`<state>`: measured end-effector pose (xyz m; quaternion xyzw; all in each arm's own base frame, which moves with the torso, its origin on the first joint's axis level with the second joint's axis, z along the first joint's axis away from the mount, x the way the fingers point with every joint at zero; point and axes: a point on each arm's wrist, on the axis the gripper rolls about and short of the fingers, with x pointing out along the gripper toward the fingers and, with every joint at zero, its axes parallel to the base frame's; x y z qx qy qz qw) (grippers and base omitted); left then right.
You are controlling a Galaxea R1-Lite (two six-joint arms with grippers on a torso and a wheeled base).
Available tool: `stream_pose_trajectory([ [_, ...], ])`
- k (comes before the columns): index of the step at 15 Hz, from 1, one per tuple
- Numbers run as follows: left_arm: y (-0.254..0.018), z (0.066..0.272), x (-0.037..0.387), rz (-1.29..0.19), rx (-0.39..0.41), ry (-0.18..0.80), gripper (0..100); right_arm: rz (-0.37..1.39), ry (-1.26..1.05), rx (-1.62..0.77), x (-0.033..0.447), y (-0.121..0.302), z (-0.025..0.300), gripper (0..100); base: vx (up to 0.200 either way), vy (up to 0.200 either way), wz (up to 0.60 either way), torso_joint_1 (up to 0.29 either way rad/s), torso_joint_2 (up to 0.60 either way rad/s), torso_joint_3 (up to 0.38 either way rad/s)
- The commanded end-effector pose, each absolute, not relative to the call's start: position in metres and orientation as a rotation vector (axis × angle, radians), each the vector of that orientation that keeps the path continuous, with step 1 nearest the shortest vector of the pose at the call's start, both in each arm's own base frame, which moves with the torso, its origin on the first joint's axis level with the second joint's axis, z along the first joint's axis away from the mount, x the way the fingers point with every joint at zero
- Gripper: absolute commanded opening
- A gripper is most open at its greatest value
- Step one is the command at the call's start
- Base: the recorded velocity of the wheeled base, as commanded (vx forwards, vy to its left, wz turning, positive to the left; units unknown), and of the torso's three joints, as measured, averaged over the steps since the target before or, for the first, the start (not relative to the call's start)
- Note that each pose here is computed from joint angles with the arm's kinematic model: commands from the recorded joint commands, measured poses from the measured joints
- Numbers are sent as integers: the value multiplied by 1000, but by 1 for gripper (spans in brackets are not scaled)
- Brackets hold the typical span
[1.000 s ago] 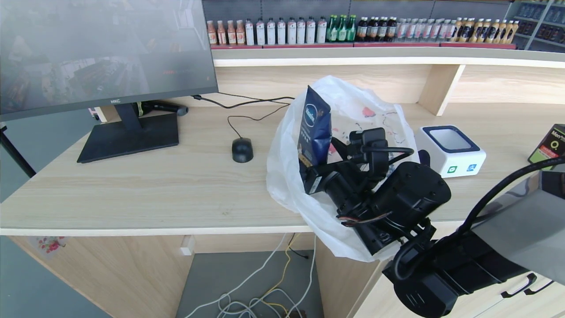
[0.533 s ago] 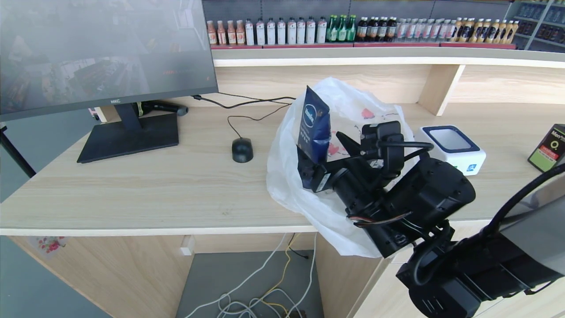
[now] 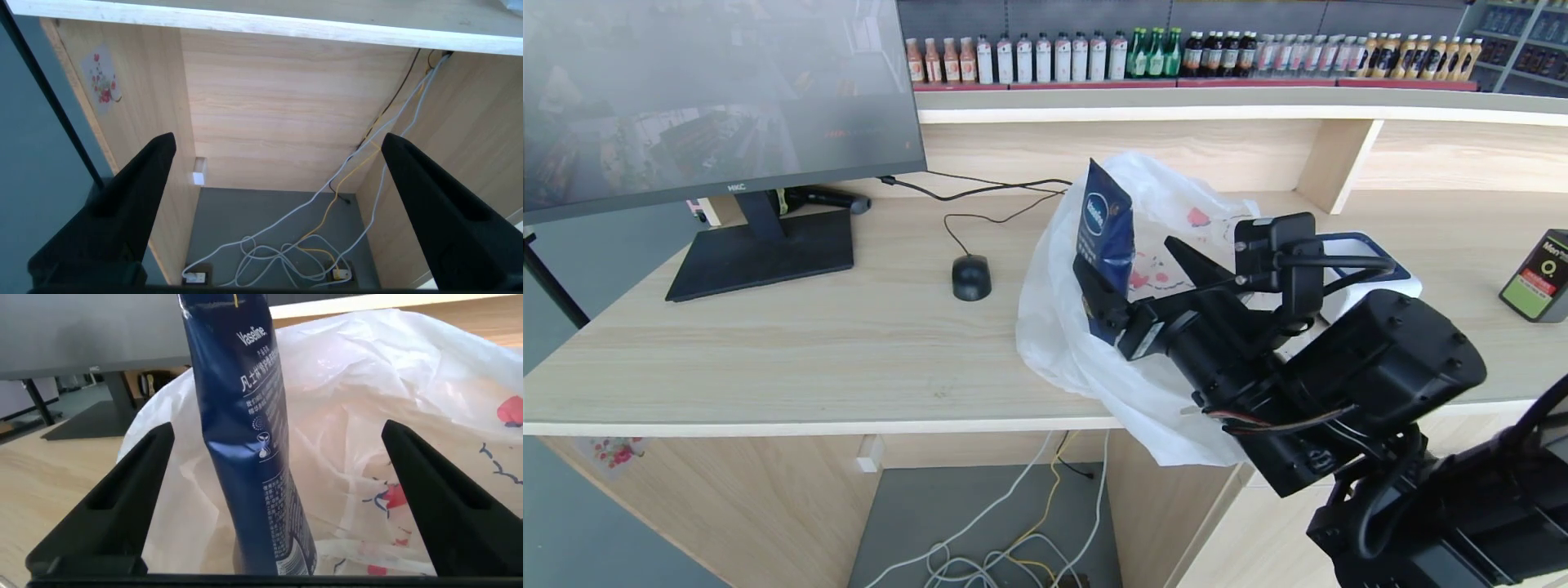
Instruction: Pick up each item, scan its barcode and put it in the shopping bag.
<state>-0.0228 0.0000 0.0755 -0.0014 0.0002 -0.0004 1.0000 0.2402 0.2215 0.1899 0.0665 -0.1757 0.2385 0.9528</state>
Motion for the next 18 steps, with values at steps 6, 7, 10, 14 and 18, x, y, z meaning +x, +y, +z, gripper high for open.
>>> stream_pose_trajectory([
  [6,0,75,-23,-2,-3,0,100,482,-379,141,200,184,208,100,0,0,0,0,0,0],
  [7,0,75,-23,-2,0,0,100,482,-375,137,193,177,208,100,0,0,0,0,0,0],
  [10,0,75,-23,-2,-3,0,100,484,-347,109,166,151,202,100,0,0,0,0,0,0],
  [14,0,75,-23,-2,-2,0,100,494,-321,78,133,119,190,100,0,0,0,0,0,0],
  [18,0,75,-23,-2,0,0,100,508,-349,85,141,128,198,100,-150,0,0,3,1,2],
])
